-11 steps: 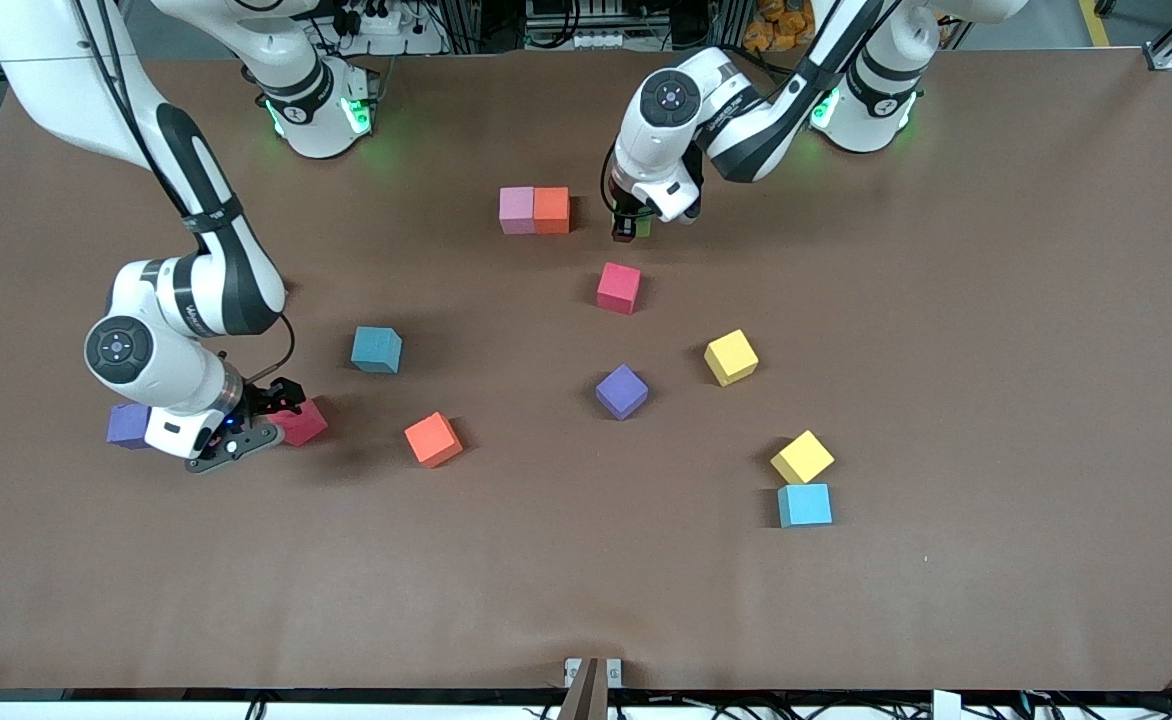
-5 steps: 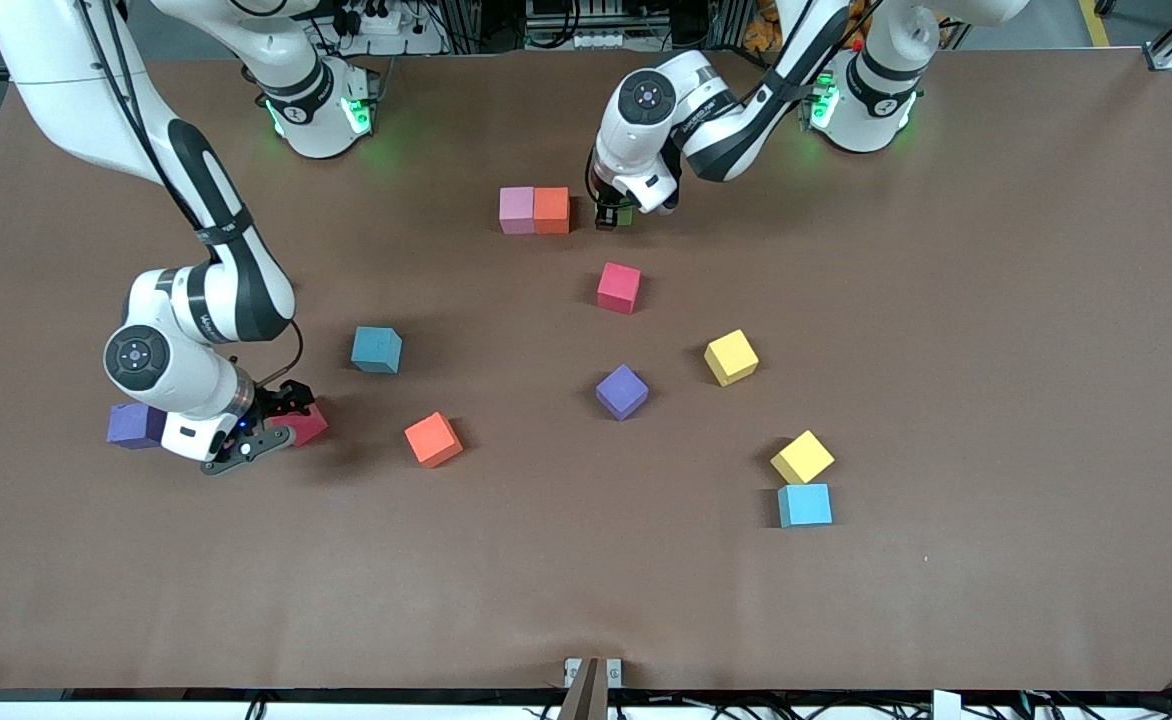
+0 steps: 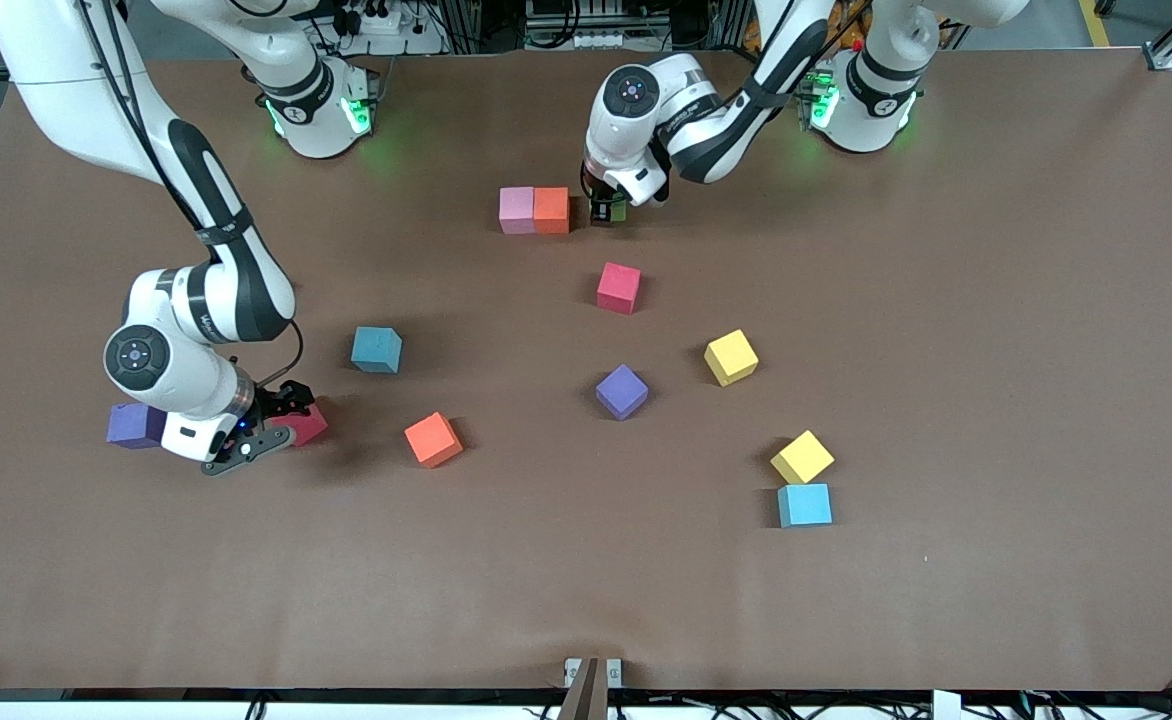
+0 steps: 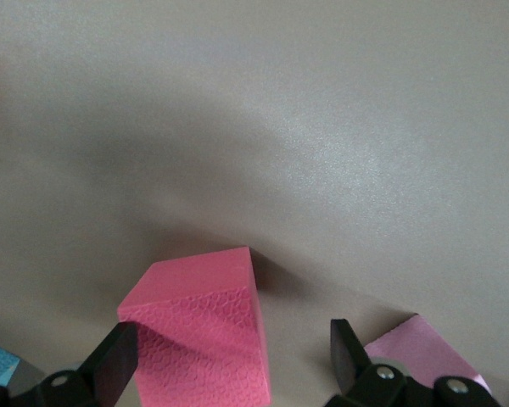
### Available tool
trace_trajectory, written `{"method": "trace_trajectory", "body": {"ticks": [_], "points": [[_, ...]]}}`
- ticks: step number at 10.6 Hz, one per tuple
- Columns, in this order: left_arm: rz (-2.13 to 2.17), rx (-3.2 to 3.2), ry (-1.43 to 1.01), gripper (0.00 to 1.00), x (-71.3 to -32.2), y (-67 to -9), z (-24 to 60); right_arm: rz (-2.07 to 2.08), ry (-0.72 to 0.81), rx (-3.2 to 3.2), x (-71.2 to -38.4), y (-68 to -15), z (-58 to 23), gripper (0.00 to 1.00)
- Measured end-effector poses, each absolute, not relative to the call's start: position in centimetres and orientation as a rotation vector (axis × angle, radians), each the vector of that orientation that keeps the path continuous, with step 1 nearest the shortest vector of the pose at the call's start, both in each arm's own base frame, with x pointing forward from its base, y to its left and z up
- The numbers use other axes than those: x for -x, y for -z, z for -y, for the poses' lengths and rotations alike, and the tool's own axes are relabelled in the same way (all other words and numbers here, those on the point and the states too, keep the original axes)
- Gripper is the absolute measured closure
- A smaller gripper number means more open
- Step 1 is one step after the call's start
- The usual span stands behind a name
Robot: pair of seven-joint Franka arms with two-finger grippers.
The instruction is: Form number 2 with 11 blocks
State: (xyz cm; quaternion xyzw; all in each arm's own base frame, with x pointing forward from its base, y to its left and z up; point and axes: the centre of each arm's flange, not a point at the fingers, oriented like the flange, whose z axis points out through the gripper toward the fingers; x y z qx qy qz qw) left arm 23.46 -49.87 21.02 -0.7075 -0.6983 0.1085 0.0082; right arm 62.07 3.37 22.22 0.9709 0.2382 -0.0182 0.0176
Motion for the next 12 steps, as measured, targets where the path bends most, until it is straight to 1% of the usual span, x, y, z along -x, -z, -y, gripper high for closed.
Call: {"method": "trace_trajectory", "body": {"ticks": [4,12], "points": [[2.185,2.218,-0.333,0.4,-24.4,-20.1,51.0,-0.747,0.055,-3.015,-62.1,-22.2,-3.4,0.0],[2.163,2.246,-0.337,0.4,-24.6,-19.6,51.8,-0.758,0.042,-3.012,-62.2,-22.4,-3.9,0.0]]}}
